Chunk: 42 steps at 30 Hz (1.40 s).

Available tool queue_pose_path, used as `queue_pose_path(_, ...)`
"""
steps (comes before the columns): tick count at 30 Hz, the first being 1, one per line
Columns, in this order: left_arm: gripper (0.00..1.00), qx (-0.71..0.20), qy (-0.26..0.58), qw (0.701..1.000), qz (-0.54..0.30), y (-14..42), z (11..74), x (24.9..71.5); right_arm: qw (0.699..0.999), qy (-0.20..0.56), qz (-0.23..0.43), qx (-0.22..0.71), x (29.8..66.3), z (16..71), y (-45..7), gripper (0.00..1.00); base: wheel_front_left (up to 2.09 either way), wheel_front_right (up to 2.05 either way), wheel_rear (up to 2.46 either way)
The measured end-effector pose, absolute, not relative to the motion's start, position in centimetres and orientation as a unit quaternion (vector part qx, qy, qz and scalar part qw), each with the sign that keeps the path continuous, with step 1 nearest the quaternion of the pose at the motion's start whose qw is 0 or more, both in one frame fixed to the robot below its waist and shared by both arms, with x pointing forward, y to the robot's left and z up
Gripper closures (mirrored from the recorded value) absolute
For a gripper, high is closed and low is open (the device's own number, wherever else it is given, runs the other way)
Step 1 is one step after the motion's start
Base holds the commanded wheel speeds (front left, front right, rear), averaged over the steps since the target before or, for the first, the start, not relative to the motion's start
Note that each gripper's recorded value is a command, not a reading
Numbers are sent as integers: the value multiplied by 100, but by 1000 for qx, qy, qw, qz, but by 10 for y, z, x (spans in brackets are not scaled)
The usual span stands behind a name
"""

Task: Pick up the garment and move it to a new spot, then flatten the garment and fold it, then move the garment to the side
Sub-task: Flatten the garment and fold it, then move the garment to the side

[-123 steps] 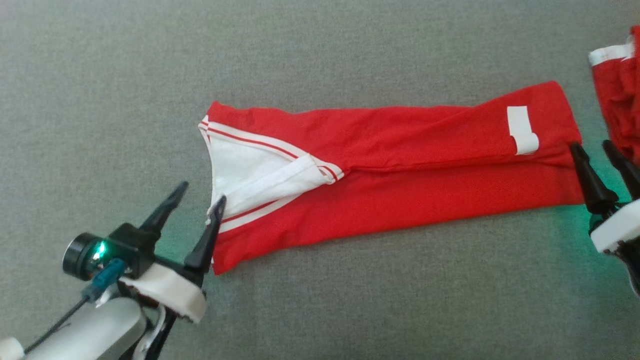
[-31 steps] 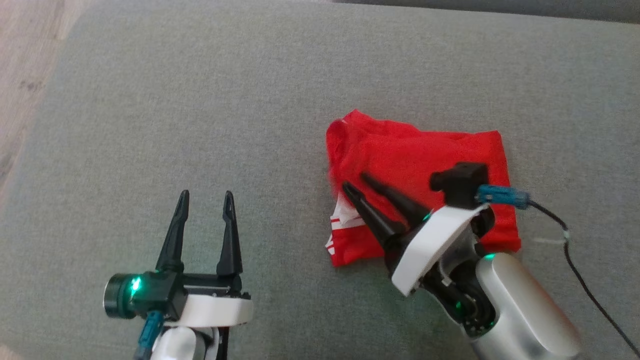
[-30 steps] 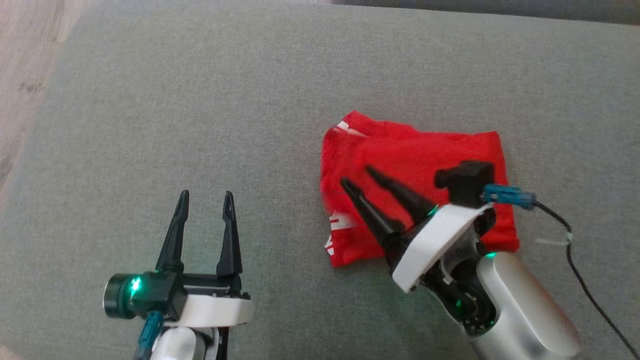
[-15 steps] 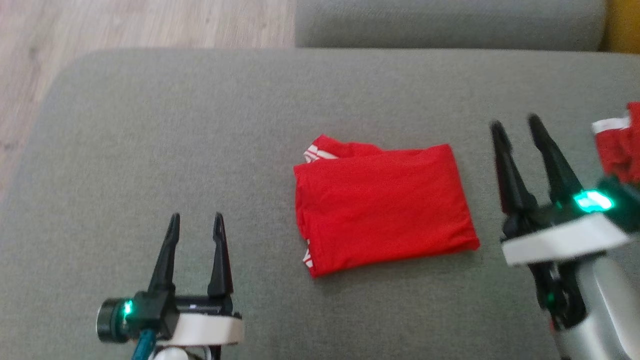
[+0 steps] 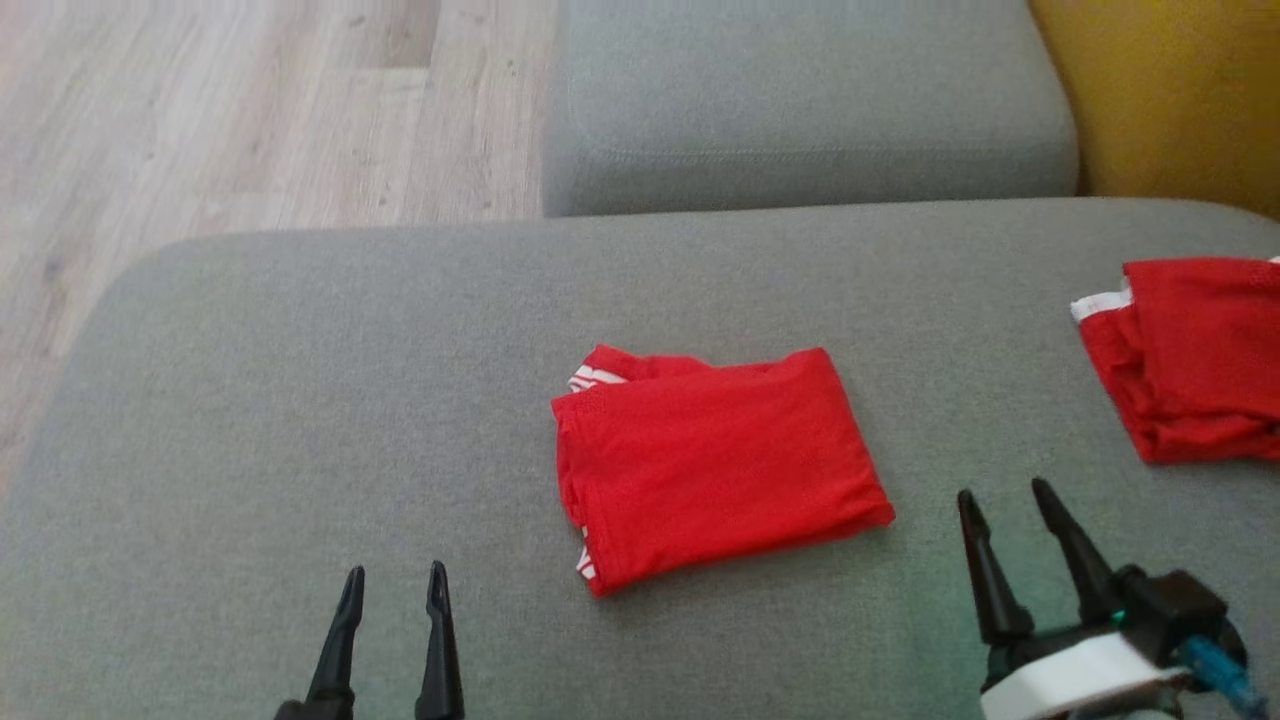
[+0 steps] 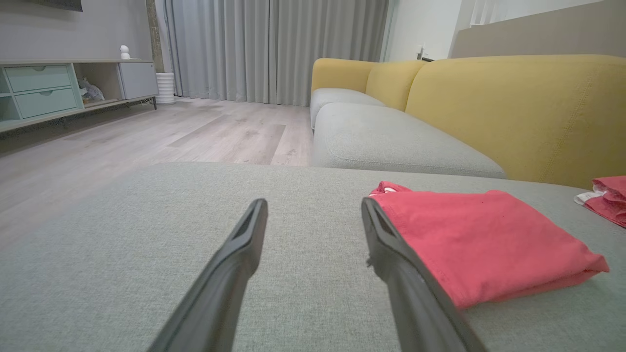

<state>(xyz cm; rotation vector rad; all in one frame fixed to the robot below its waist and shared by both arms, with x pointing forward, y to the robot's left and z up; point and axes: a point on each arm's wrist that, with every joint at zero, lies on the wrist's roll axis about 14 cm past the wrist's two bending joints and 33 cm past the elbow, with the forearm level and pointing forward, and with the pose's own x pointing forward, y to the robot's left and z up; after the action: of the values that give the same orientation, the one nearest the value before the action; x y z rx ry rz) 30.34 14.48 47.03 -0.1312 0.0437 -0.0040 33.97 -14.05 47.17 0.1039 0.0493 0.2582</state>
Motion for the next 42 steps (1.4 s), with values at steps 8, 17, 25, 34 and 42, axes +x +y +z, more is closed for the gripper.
queue_pose_path(8, 0, -63, 20, 998, -4, 145, 471, 298, 992, 25, 116, 48, 328, 469, -140, 0, 0, 0, 0)
queue_pose_path(17, 0, -58, 18, 998, -4, 146, 471, 299, 992, 21, 114, 42, 326, 471, -141, 0, 0, 0, 0)
queue_pose_path(25, 0, -57, 19, 998, -8, 144, 471, 300, 992, 24, 114, 44, 324, 469, -140, 0, 0, 0, 0)
queue_pose_path(34, 0, -55, 16, 998, -11, 143, 472, 301, 992, 25, 111, 51, 321, 468, -138, 0, 0, 0, 0)
queue_pose_path(42, 0, -45, 18, 999, -14, 142, 471, 302, 991, 33, 115, 56, 321, 463, -134, 0, 0, 0, 0)
